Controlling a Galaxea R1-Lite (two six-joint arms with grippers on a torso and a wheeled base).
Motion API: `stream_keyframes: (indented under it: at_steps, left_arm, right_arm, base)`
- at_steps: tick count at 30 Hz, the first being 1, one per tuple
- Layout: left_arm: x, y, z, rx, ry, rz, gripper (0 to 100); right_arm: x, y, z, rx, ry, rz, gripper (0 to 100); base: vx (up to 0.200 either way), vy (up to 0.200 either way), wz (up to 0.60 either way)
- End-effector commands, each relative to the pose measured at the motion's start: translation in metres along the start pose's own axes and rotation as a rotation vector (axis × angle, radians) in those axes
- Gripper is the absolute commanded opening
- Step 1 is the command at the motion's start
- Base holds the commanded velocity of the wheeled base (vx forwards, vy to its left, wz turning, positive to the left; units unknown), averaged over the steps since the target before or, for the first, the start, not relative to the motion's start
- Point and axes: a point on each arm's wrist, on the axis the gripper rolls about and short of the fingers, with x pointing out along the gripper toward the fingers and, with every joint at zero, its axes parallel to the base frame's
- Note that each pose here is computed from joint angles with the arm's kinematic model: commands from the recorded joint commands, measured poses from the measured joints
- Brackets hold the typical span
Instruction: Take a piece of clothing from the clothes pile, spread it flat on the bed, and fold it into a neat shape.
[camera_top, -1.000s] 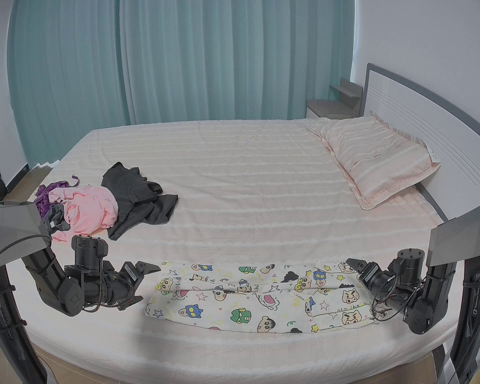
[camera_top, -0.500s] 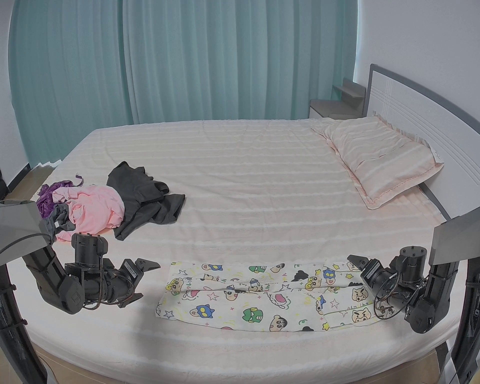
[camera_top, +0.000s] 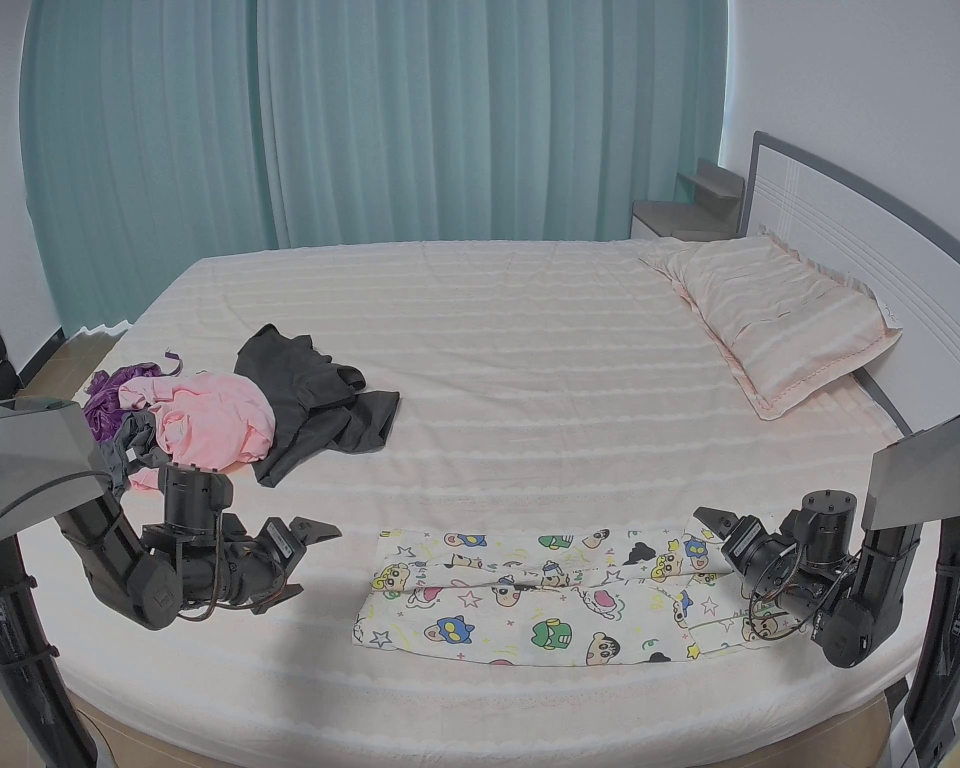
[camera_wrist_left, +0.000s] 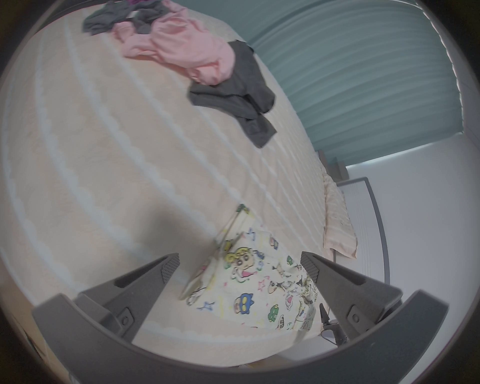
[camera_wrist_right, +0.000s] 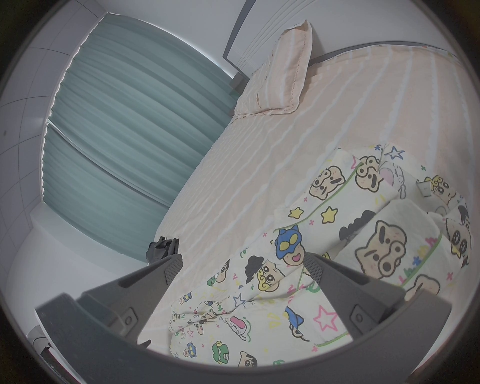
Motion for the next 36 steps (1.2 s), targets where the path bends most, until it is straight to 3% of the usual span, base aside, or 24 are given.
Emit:
stream_keyframes:
  at_steps: [1,7,9,11,12,14,18,34,35,36]
  left_arm:
    - [0.019,-0.025,-0.004,0.081,0.025,-0.056,100]
    - [0.055,-0.054,-0.01,0.271,0.104,-0.046,100]
    - [0.068,-0.055,-0.013,0.346,0.132,-0.033,100]
    - [0.07,-0.055,-0.014,0.356,0.137,-0.031,100]
    - [0.082,-0.049,-0.018,0.449,0.165,-0.028,100]
    - [0.09,-0.044,-0.021,0.518,0.181,-0.022,100]
    - [0.098,-0.039,-0.021,0.567,0.188,-0.02,100]
    - [0.115,-0.039,-0.023,0.58,0.187,-0.025,100]
    - [0.115,-0.039,-0.022,0.582,0.186,-0.026,0]
    - [0.116,-0.039,-0.023,0.582,0.186,-0.025,0]
  right_arm:
    - [-0.004,0.005,-0.003,-0.009,0.001,0.023,100]
    - [-0.006,0.008,-0.002,-0.011,-0.001,0.031,100]
    - [-0.006,0.007,-0.002,-0.011,0.0,0.03,100]
    - [-0.006,0.007,-0.002,-0.011,0.0,0.03,100]
    - [-0.006,0.007,-0.002,-0.011,0.0,0.03,100]
    - [-0.006,0.007,-0.002,-0.011,0.001,0.031,100]
    - [-0.006,0.007,-0.003,-0.011,0.004,0.029,100]
    - [-0.005,0.007,-0.006,-0.012,0.016,0.028,100]
    - [-0.005,0.007,-0.006,-0.012,0.016,0.028,100]
    - [-0.005,0.007,-0.006,-0.011,0.015,0.026,100]
  base:
    - [0.0,0.0,0.0]
    - [0.0,0.0,0.0]
    - [0.0,0.0,0.0]
    - [0.0,0.0,0.0]
    - [0.0,0.0,0.0]
    - [0.0,0.0,0.0]
    - [0.0,0.0,0.0]
    - [0.0,0.0,0.0]
    - [0.0,0.0,0.0]
    - [0.0,0.0,0.0]
